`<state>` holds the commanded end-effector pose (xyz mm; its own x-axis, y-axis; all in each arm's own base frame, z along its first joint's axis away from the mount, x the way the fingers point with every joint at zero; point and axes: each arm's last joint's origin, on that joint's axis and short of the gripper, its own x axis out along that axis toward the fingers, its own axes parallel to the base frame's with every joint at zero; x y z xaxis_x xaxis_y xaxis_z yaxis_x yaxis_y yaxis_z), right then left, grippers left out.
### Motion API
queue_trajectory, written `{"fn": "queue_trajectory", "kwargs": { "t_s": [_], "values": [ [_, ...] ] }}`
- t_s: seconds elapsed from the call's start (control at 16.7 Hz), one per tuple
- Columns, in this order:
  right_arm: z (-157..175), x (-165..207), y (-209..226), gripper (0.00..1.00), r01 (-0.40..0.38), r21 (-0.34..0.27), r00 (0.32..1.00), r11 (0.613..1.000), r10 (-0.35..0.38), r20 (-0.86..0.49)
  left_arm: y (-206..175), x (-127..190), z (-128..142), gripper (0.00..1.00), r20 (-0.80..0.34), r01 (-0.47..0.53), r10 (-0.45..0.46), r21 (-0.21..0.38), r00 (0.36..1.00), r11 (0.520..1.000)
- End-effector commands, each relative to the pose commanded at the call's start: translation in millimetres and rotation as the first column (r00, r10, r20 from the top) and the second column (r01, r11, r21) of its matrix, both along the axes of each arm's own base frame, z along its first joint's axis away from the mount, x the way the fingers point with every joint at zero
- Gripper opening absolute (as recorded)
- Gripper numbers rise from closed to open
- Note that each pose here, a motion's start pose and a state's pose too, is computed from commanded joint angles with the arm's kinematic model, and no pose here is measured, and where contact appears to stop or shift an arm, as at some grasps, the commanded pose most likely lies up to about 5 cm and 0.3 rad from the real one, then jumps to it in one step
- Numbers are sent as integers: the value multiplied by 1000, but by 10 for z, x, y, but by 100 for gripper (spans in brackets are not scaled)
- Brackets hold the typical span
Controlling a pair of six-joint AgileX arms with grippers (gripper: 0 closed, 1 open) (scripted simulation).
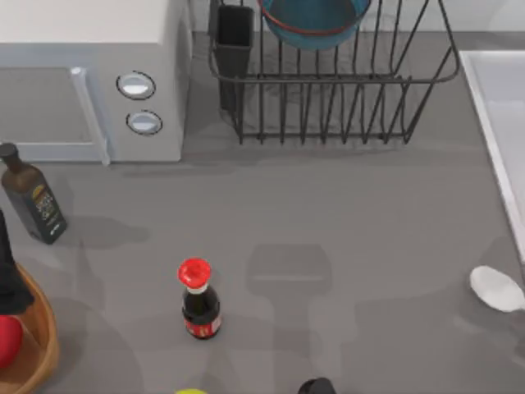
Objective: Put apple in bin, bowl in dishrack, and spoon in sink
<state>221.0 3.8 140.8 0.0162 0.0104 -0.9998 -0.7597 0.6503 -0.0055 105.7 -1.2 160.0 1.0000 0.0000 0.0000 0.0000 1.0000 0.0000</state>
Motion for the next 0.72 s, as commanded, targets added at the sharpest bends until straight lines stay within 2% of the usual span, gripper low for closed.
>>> {"fn": "queue_trajectory", "kwargs": {
  "t_s": [0.42, 0.72],
  "values": [
    [697, -67, 7, 0, -2, 0, 1000, 1000, 2, -13, 0, 0, 0, 100, 0, 0, 0, 0, 1000, 1000],
    [723, -73, 9, 0, 0, 0, 1000, 1000, 0, -12, 0, 0, 0, 100, 0, 0, 0, 0, 1000, 1000]
  ]
}}
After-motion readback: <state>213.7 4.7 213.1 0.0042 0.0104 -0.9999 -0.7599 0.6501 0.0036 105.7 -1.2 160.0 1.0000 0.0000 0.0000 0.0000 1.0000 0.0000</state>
